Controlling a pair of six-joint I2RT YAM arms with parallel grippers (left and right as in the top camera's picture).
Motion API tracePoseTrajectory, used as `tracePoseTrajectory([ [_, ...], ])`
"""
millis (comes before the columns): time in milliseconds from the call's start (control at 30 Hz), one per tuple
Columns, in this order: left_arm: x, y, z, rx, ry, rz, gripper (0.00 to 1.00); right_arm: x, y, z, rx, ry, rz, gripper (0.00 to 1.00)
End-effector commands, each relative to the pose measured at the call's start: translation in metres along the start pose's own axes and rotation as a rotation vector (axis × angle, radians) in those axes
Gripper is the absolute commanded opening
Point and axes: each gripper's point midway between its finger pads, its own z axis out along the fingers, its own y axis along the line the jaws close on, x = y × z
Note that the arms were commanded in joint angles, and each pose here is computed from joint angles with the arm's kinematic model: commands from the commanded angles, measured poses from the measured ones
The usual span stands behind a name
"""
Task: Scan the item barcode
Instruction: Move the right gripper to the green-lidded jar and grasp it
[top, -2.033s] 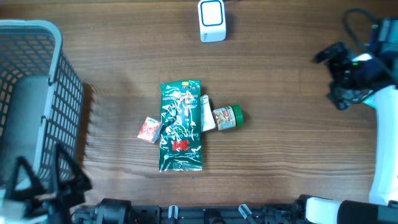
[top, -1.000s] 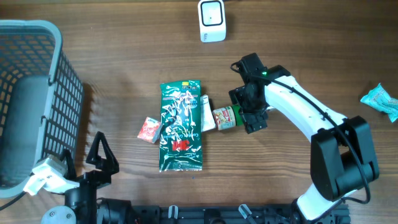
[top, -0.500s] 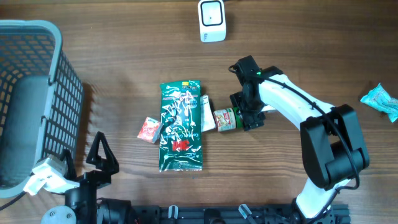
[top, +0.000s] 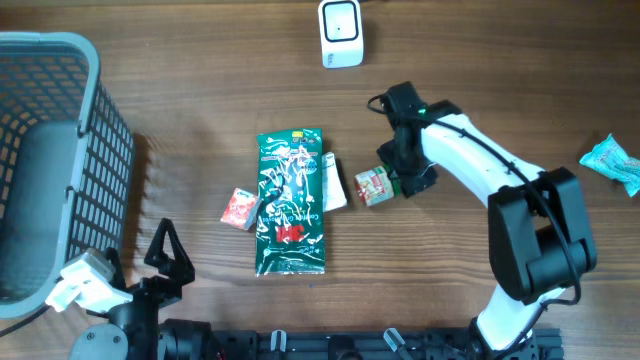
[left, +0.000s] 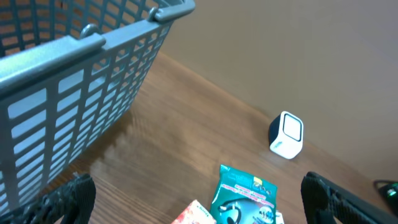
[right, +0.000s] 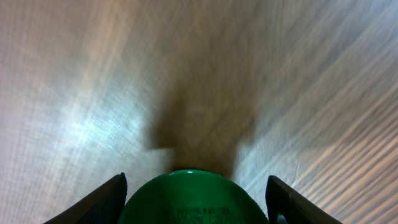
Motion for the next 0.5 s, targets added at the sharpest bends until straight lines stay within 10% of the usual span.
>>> tracePoseTrajectory([
  [0, 0.012, 0.005, -0.001, -0.017, 0.047, 0.006, 1.00, -0.027, 0.029, -0.044, -0.107, -0.129, -0.170, 0.48],
  [467, 0.045, 0.028, -0.006, -0.105, 0.183, 0.050, 1.00, -0.044, 0.033, -0.070, -0.098, -0.333, -0.347, 0.48],
])
